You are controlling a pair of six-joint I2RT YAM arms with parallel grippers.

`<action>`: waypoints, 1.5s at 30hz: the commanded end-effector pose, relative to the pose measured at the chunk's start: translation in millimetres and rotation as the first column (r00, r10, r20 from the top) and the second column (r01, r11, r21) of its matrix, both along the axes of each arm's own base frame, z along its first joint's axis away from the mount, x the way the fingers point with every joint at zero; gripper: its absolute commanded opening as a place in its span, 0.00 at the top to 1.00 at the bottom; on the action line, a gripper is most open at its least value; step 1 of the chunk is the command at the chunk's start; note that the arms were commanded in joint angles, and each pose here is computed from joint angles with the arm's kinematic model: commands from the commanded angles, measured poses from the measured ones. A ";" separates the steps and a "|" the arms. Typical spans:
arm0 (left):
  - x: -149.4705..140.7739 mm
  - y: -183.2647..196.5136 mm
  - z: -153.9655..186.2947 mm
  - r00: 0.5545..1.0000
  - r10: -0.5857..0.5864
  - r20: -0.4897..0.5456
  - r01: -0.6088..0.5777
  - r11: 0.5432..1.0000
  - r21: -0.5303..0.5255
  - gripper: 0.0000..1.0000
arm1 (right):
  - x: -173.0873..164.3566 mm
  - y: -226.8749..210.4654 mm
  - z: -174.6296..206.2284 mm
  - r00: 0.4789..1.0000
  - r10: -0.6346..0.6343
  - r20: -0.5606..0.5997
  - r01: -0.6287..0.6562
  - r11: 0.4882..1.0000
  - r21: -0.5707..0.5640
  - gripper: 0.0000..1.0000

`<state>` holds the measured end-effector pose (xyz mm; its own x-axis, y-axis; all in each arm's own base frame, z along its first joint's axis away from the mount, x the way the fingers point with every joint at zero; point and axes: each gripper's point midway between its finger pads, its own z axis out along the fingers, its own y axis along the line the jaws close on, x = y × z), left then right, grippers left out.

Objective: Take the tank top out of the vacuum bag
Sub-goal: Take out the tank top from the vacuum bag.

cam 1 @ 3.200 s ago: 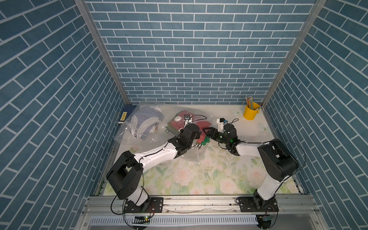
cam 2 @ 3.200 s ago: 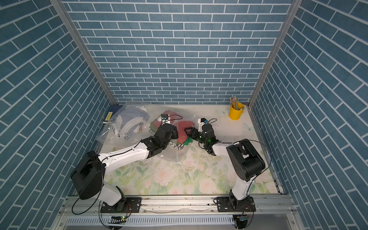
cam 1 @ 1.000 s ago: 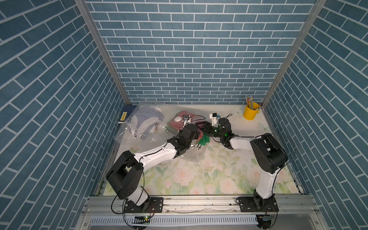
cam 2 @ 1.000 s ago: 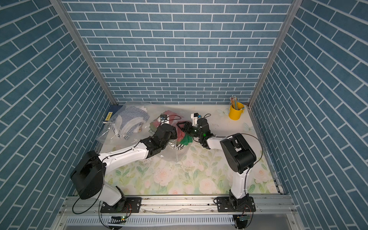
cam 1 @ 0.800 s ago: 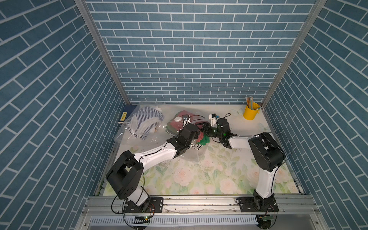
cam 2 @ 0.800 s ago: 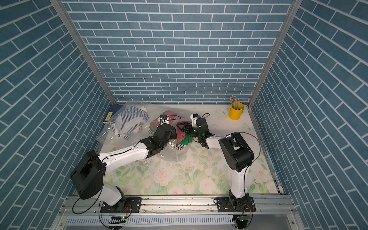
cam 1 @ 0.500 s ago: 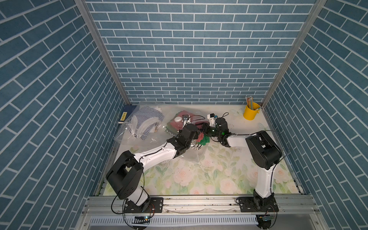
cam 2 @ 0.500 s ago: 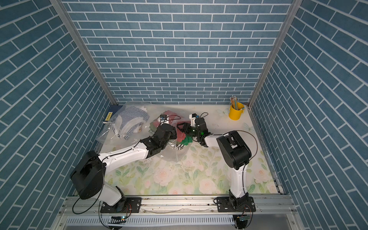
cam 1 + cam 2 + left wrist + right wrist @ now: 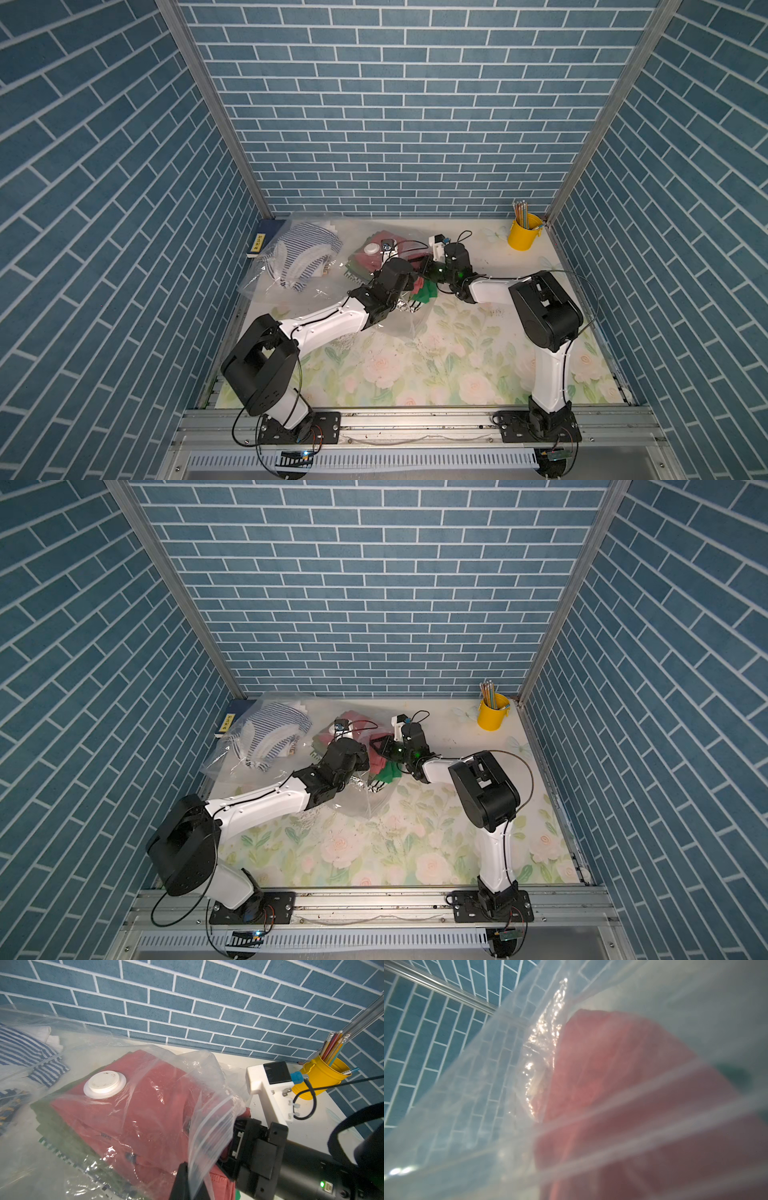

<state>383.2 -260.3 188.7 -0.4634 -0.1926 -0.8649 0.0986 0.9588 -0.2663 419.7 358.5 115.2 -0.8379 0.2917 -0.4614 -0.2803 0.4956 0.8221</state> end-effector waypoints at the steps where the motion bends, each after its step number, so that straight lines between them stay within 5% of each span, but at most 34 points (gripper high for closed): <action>1: 7.2 4.1 11.2 0.999 0.026 0.029 -0.026 0.999 -0.019 1.00 | 0.7 -6.3 20.0 0.997 -0.017 0.073 0.020 0.999 -0.033 1.00; 17: 30.5 13.1 2.3 0.997 0.062 -0.053 -0.064 0.997 -0.045 1.00 | -43.3 -50.0 35.7 0.995 -0.100 0.028 0.101 0.993 -0.066 1.00; 28: 55.8 7.4 -13.7 0.996 0.012 -0.087 -0.015 0.999 -0.028 1.00 | -56.9 -110.6 -5.1 0.980 -0.194 -0.049 0.175 0.949 -0.263 1.00; 34: 57.8 9.2 -17.0 0.998 0.001 -0.064 -0.004 0.999 -0.038 1.00 | -80.4 -172.7 -34.4 0.955 -0.282 -0.091 0.213 0.865 -0.454 1.00; 45: 43.4 34.2 -15.6 0.999 0.027 -0.037 -0.028 0.999 -0.019 1.00 | -112.9 -248.3 -65.8 0.897 -0.429 -0.109 0.293 0.760 -0.581 1.00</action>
<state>424.3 -240.9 156.0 -0.5330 -0.2122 -0.8191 0.0765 0.9520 -0.2964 317.0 130.7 61.1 -0.8142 0.3742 -0.4439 0.1333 0.8647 0.4843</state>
